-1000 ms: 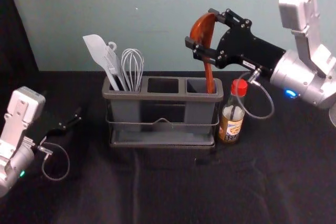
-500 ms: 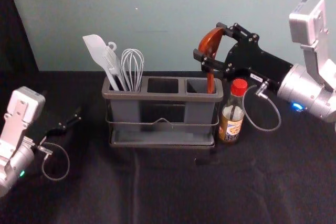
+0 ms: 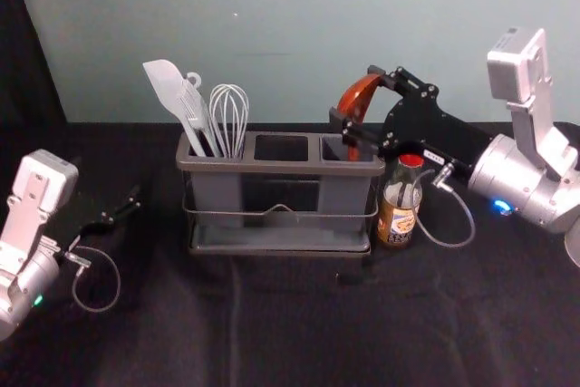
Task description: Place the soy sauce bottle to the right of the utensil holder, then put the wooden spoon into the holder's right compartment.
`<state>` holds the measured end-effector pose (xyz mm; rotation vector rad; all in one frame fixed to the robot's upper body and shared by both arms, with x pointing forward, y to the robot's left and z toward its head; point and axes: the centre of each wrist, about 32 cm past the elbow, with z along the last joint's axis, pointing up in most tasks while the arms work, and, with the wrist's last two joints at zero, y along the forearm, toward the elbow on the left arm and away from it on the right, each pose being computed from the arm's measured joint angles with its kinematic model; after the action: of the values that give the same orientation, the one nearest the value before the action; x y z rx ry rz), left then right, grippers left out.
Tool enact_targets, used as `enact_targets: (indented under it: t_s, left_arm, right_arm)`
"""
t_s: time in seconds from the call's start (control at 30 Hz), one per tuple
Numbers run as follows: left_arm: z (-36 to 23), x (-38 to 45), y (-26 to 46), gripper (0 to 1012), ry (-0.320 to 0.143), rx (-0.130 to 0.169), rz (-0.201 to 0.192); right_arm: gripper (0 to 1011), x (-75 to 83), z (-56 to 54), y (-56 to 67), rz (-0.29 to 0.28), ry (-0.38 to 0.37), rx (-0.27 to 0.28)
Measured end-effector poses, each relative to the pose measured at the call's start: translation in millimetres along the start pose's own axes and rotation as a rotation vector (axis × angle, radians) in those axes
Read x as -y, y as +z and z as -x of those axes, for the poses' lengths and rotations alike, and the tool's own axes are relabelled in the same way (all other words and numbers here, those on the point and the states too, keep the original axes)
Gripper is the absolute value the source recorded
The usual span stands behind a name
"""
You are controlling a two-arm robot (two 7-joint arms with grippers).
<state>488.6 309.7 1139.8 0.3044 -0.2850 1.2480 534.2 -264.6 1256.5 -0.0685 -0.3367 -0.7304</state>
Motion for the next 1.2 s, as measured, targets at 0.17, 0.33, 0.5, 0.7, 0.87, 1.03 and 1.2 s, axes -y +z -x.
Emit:
enact_targets:
  t_s: [0.17,0.33,0.5,0.7,0.87,1.03,1.2]
  left_arm:
    - [0.0,0.0,0.0,1011,0.0,0.0,0.0]
    - [0.0,0.0,0.0,1012,0.0,0.0,0.0]
    - [0.0,0.0,0.0,1011,0.0,0.0,0.0]
    - [0.0,0.0,0.0,1012,0.0,0.0,0.0]
    - [0.0,0.0,0.0,1011,0.0,0.0,0.0]
    - [0.0,0.0,0.0,1011,0.0,0.0,0.0]
    - [0.0,0.0,0.0,1011,0.0,0.0,0.0]
  right_arm:
    - [837,-2.4,2.2,-4.3,0.008,0.003,-0.007]
    - [837,-6.1,2.6,-9.0,0.021,0.002,-0.014]
    - [837,-9.9,2.4,-14.1,0.035,-0.002,-0.028]
    - [837,-11.3,1.5,-16.0,0.044,-0.002,-0.038]
    - [837,-11.1,1.8,-15.6,0.042,-0.002,-0.037]
    - [875,-11.1,1.8,-15.1,0.041,-0.001,-0.035]
    - [1002,-10.9,1.8,-14.8,0.04,-0.002,-0.034]
